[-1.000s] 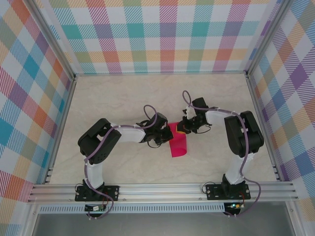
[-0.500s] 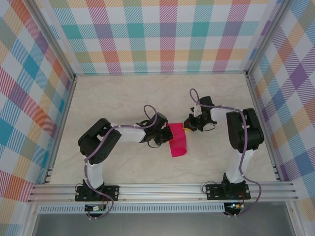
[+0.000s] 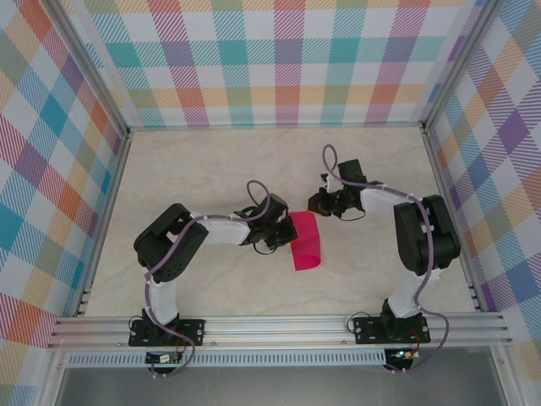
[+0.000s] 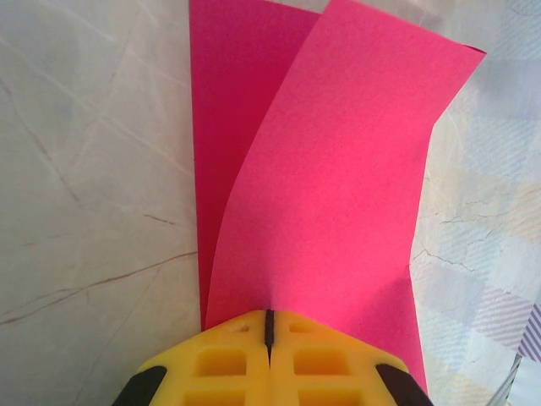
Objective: Fold a paper plane with a square sheet of paper (pick it up from the middle)
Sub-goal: Fold the square sheet of paper in half at the center of the table.
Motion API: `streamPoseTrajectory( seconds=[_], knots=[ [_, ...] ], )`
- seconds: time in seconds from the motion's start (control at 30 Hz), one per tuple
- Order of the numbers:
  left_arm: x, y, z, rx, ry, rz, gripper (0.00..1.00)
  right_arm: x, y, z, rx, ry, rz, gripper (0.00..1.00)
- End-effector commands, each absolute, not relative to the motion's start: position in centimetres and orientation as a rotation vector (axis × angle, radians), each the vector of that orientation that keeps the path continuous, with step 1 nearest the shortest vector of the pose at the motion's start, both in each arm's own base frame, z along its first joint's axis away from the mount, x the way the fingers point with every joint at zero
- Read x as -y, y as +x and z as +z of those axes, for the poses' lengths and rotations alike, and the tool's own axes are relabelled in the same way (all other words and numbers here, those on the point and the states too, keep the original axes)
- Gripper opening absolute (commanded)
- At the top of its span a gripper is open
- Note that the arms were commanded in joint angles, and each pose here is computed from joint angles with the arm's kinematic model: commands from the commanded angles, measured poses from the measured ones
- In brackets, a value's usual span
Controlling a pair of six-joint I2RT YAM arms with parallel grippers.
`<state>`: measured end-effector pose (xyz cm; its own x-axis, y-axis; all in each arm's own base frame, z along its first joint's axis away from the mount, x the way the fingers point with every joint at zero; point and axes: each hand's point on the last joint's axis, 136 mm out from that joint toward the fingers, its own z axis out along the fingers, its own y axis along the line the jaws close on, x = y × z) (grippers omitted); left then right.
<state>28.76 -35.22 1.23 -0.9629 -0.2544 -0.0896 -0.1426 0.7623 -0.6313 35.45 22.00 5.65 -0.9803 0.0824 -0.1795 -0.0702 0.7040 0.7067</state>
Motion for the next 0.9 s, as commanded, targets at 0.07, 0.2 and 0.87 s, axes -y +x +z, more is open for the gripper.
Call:
streamPoseTrajectory(
  seconds=[0.07,0.2,0.87],
  knots=[
    [24.4,20.7,-8.6,-3.170,-0.455,-0.228,0.00,-22.2,35.5,3.1,-2.808,0.061,1.113,0.00],
    [24.3,20.6,-8.8,-3.172,-0.456,-0.221,0.00,-21.0,36.3,2.1,-2.823,0.137,1.032,0.00],
    [23.8,20.2,-8.8,-3.167,-0.477,-0.220,0.00,-17.6,35.1,6.9,-2.655,0.290,1.042,0.00]
  ],
)
